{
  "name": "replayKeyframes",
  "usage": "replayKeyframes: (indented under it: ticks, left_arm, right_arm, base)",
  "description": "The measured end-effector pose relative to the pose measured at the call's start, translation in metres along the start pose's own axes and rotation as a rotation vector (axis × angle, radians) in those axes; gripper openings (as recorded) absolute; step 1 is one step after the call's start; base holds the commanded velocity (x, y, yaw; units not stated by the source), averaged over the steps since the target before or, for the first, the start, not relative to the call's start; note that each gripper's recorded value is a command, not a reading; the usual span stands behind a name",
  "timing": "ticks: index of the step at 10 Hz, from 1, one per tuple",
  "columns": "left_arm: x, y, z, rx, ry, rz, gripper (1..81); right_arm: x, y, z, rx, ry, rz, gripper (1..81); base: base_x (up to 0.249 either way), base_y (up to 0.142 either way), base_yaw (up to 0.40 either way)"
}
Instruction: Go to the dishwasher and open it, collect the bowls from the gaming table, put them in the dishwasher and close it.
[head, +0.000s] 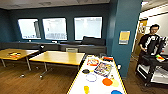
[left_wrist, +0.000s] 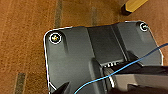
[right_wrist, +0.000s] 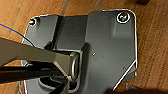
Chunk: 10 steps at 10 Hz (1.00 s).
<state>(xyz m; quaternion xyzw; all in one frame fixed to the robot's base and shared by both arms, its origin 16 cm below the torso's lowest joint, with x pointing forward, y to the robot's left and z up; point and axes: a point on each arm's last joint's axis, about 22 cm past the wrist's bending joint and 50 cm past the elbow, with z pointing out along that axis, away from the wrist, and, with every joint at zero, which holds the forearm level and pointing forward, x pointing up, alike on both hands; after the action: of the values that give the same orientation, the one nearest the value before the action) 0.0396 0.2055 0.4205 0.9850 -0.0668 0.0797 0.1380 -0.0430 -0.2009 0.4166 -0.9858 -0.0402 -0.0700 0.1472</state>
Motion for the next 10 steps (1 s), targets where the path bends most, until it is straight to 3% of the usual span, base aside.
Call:
replayKeyframes:
  ticks: [4,10]
  left_arm:
    - [-0.0056,0.0024,0.0,-0.003,-0.007,-0.002,81.1]
    - [-0.0065,0.0026,0.0,-0.003,-0.007,-0.005,81.1]
  right_arm:
    - [-0.0002,-0.002,0.0004,0.003,0.001,0.0,81.1]
    - [-0.0029,-0.0024,0.0003,0.003,-0.005,0.001,81.1]
  base:
    - [0.0,0.0,-0.348]
    - [0.0,0.0,-0.022]
